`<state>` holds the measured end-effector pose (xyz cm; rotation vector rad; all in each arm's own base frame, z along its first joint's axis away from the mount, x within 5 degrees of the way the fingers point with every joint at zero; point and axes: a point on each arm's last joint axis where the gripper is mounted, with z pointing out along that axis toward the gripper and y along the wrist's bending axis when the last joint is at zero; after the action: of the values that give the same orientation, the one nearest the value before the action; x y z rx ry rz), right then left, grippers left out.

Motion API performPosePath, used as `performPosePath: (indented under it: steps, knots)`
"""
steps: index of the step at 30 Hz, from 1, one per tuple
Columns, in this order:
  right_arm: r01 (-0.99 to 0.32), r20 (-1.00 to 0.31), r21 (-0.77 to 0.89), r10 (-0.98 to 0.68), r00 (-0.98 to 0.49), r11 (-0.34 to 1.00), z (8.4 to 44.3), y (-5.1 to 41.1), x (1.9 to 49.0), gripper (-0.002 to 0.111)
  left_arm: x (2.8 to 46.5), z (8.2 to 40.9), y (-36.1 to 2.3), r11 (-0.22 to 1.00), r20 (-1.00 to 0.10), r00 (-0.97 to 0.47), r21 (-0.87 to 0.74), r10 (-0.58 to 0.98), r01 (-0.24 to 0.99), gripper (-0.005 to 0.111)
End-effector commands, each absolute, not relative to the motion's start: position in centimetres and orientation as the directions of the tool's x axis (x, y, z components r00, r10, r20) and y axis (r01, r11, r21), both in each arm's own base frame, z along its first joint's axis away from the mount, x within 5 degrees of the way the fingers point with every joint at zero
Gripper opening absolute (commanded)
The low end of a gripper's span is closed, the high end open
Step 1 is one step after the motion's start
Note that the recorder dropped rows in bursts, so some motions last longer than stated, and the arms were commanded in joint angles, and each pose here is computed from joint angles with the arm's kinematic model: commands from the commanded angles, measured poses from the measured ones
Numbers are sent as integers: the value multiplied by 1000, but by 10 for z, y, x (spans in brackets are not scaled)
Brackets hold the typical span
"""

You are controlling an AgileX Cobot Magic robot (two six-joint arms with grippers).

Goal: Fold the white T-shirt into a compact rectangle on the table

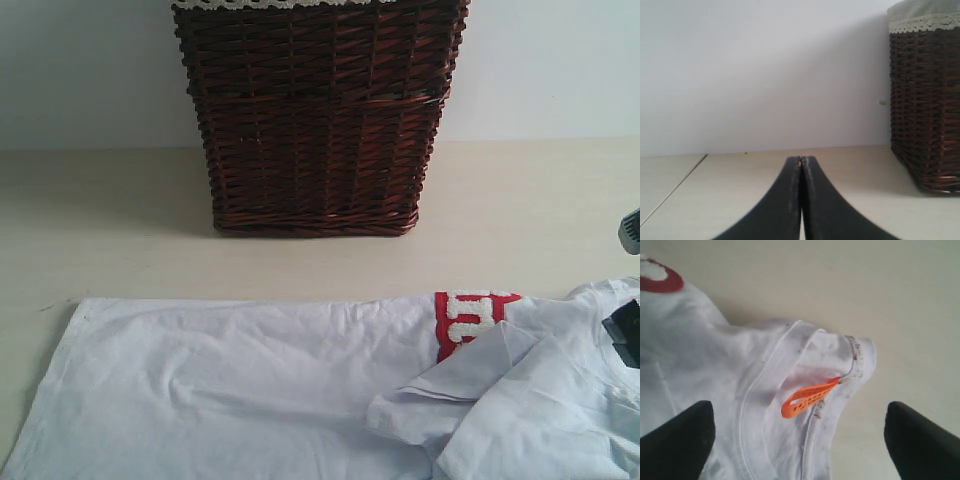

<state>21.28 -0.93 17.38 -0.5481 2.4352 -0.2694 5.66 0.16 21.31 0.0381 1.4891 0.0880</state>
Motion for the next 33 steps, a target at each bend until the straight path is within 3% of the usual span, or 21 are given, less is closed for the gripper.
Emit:
performPosePath:
  steps: [1,4,9,14,20,33]
  knots:
    - [-321,-525,-320,-449,-723,891,173,-10,212,102,56,213,2,997,-994,85,67,70,-37,0]
    - [-324,-494,-315,-446,-746,892,171,-11,209,105,56,213,2,997,-994,85,67,70,-37,0]
    - [-220,-470,-215,-298,-831,952,164,-11,205,105,56,213,2,997,-994,85,67,70,-37,0]
    - [-231,-444,-203,-300,-844,952,153,-11,210,105,56,213,2,997,-994,85,67,70,-37,0]
    - [-249,-253,-180,-289,-923,952,137,-15,208,105,56,213,2,997,-994,85,67,70,-37,0]
    - [-303,-161,-177,-331,-930,937,131,-16,210,105,56,213,2,997,-994,85,67,70,-37,0]
